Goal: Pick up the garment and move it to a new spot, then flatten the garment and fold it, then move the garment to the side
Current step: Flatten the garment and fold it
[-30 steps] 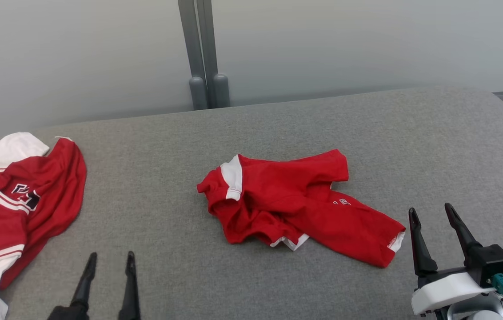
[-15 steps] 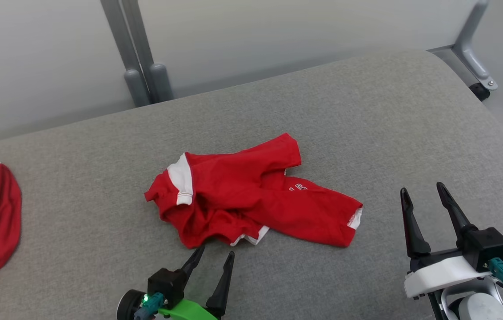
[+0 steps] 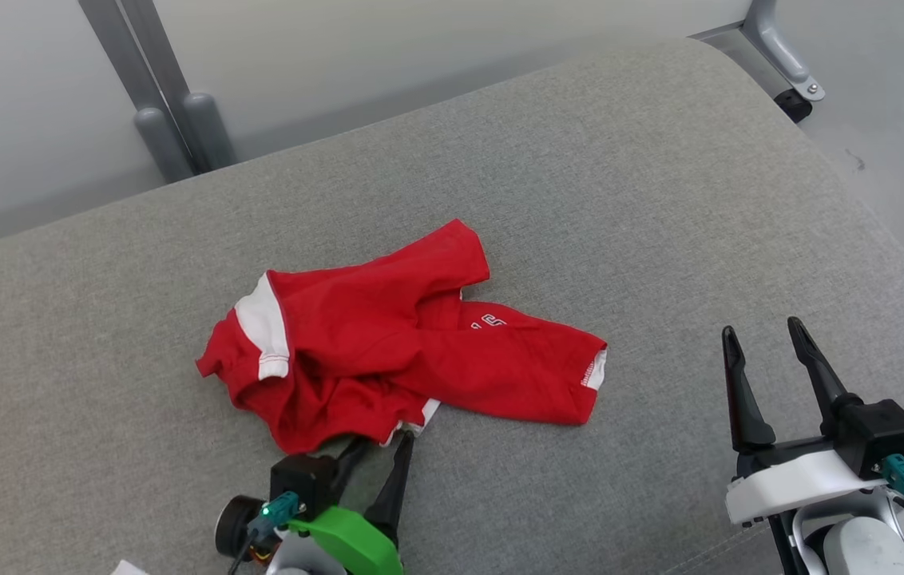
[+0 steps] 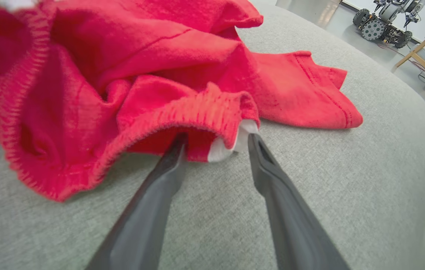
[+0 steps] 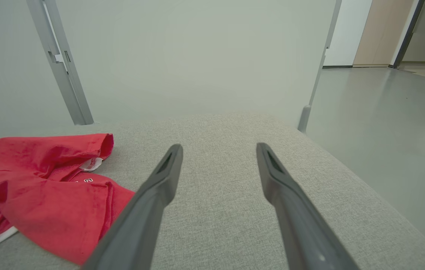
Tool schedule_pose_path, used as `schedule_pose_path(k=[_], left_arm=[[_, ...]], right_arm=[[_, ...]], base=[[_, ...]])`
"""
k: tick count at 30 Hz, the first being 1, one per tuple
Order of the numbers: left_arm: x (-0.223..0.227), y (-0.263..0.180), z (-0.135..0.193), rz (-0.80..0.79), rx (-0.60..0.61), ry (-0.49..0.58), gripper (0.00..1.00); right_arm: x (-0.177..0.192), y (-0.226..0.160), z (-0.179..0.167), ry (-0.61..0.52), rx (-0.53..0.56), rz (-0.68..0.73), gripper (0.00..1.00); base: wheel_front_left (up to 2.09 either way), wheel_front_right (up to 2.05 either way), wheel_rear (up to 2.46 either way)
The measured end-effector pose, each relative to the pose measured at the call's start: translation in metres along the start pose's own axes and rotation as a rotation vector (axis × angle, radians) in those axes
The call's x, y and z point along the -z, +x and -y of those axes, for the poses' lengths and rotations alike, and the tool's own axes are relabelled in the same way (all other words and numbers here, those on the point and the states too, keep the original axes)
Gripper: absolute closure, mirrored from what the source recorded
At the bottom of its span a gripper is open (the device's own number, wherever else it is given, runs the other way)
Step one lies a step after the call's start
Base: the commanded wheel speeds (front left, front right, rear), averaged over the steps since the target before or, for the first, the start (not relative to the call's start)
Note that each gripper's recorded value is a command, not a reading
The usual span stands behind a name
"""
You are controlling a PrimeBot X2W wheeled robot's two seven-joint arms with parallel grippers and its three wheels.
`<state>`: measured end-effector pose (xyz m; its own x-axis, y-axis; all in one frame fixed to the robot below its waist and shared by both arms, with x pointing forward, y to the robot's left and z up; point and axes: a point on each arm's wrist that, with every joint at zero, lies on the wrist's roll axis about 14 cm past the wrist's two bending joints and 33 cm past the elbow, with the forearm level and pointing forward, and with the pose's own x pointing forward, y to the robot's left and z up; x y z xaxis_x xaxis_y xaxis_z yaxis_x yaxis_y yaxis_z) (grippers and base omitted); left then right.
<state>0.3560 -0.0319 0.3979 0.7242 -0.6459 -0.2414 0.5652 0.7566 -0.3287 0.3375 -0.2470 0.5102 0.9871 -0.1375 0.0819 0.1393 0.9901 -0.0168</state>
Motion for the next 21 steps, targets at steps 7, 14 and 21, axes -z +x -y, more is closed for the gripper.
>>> schedule_pose_path(k=[7,14,21], left_arm=[[-0.016,0.006,0.013,0.038,0.041,-0.016,1.00],[-0.015,-0.022,0.001,-0.056,0.070,0.051,1.00],[0.024,-0.107,-0.050,-0.280,-0.065,0.022,1.00]], right_arm=[[-0.001,0.005,-0.008,0.012,-0.021,0.007,0.00],[0.005,0.004,-0.016,0.026,-0.044,-0.009,0.00],[0.005,0.014,-0.041,0.043,-0.117,-0.003,0.00]], base=[[0.00,0.00,0.00],[0.00,0.00,0.00],[0.00,0.00,0.00]])
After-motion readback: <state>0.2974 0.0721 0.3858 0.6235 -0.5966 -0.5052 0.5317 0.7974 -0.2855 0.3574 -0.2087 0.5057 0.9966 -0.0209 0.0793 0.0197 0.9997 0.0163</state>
